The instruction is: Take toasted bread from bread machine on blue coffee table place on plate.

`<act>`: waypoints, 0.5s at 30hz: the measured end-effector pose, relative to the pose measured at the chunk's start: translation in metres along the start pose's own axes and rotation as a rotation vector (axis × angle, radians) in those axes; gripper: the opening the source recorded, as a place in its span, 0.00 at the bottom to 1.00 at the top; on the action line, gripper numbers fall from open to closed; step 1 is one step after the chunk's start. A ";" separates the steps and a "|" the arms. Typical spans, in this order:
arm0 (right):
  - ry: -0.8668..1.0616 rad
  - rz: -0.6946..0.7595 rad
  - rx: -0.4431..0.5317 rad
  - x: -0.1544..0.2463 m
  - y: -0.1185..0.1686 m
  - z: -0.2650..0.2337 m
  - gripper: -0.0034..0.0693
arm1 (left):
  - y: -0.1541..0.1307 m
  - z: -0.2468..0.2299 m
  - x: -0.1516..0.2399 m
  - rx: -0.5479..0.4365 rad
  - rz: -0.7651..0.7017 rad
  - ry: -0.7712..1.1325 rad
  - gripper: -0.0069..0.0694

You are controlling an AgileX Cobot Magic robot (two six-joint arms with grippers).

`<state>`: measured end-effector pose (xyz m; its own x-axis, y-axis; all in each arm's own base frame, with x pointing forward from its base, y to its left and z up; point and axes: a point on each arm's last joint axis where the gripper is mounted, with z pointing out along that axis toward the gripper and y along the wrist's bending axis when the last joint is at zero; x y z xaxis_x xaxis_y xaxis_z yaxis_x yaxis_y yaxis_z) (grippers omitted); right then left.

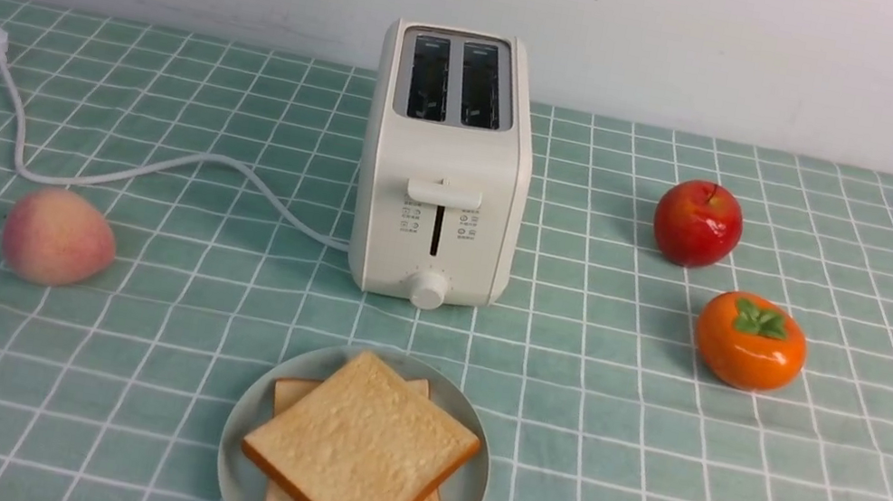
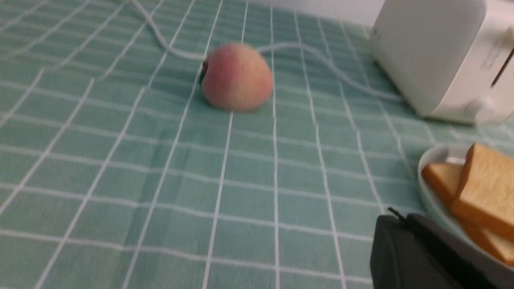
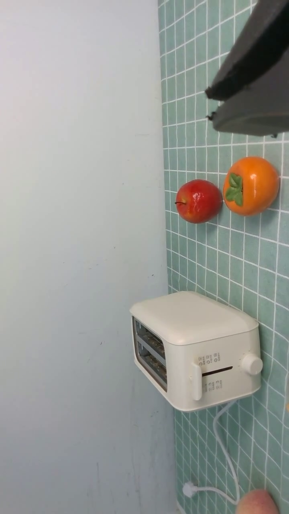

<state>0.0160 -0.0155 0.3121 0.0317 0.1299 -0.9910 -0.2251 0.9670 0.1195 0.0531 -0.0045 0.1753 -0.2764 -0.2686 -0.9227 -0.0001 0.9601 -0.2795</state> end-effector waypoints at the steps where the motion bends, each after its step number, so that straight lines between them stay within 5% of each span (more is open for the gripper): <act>1: 0.000 0.000 0.000 0.000 0.000 0.000 0.11 | 0.001 0.000 0.002 -0.004 0.000 0.014 0.09; 15: 0.000 -0.001 0.000 0.000 0.000 0.000 0.14 | 0.002 0.001 0.006 -0.014 0.000 0.048 0.10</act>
<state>0.0160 -0.0155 0.3121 0.0320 0.1293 -0.9911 -0.2248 0.9671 0.1190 0.0521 -0.0045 0.1690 -0.3227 -0.2650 -0.9087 -0.0132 0.9612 -0.2756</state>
